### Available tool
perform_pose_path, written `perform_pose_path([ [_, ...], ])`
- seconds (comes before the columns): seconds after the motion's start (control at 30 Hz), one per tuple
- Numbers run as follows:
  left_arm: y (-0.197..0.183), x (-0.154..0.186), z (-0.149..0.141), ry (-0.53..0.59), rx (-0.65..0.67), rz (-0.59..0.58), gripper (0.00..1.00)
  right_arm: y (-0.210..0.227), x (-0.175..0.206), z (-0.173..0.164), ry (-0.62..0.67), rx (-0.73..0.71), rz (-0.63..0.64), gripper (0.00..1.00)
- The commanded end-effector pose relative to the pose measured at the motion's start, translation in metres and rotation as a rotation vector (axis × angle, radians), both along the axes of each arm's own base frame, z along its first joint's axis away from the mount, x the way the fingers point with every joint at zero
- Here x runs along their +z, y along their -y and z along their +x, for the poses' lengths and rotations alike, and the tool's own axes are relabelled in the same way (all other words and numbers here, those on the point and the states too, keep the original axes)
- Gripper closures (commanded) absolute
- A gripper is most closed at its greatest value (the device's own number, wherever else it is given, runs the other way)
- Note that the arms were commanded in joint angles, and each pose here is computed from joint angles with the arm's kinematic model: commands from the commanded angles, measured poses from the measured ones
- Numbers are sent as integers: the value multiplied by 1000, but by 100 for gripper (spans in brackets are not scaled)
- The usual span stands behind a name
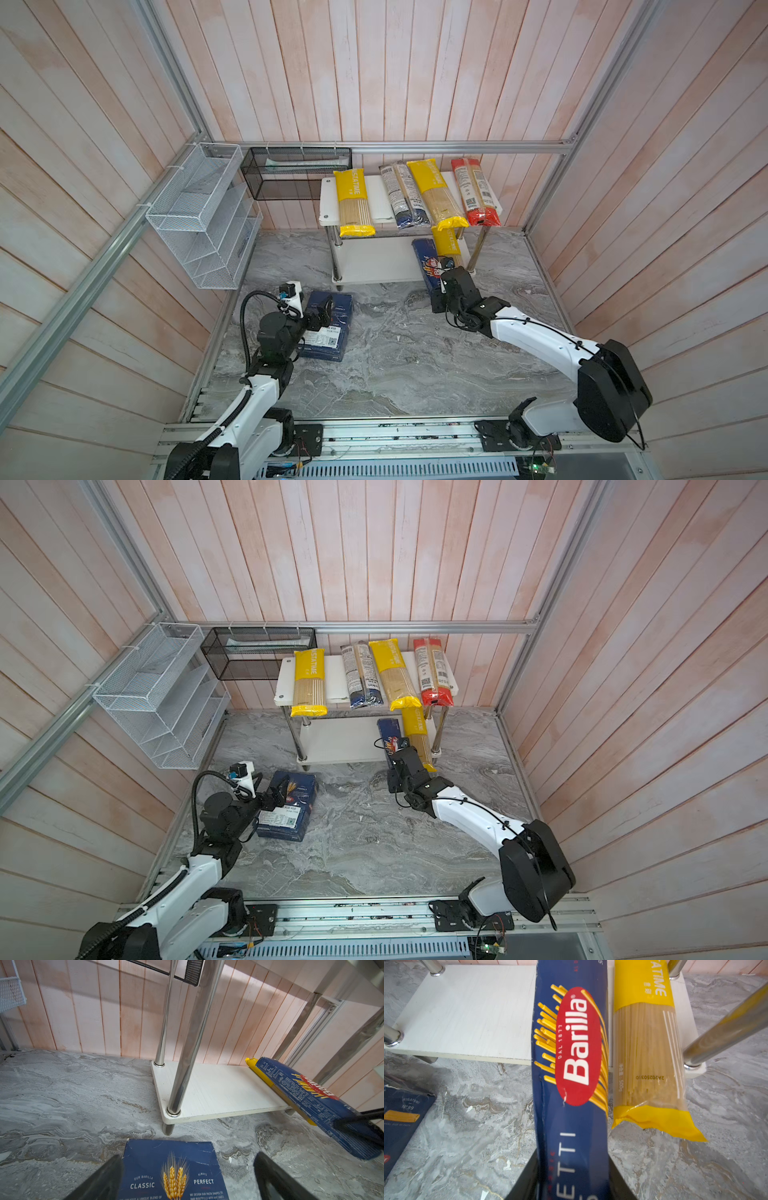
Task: Arrange pasta packages on shelves
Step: Pick up the pasta box from the center of the table, then place the pasta box on the shelf.
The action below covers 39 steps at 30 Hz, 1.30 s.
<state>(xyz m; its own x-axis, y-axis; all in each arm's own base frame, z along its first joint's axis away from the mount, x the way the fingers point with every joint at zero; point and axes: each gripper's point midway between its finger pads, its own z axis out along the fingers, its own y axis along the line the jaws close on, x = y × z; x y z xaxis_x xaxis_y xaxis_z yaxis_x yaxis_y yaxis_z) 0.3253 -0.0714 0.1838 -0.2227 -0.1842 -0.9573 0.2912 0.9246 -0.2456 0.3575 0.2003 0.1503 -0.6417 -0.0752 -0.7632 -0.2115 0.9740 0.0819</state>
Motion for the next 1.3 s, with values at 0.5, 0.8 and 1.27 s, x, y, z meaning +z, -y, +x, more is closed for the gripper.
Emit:
perform_pose_path([
  [0.5, -1, -3, -1, -9, 5, -6, 0, -16, 64, 74, 247, -42, 106, 69],
  [0.8, -2, -3, -1, -9, 6, -5, 0, -13, 55, 87, 244, -67, 109, 69],
  [1.27, -2, -3, -1, -11, 11, -7, 0, -16, 48, 110, 237, -86, 98, 69],
])
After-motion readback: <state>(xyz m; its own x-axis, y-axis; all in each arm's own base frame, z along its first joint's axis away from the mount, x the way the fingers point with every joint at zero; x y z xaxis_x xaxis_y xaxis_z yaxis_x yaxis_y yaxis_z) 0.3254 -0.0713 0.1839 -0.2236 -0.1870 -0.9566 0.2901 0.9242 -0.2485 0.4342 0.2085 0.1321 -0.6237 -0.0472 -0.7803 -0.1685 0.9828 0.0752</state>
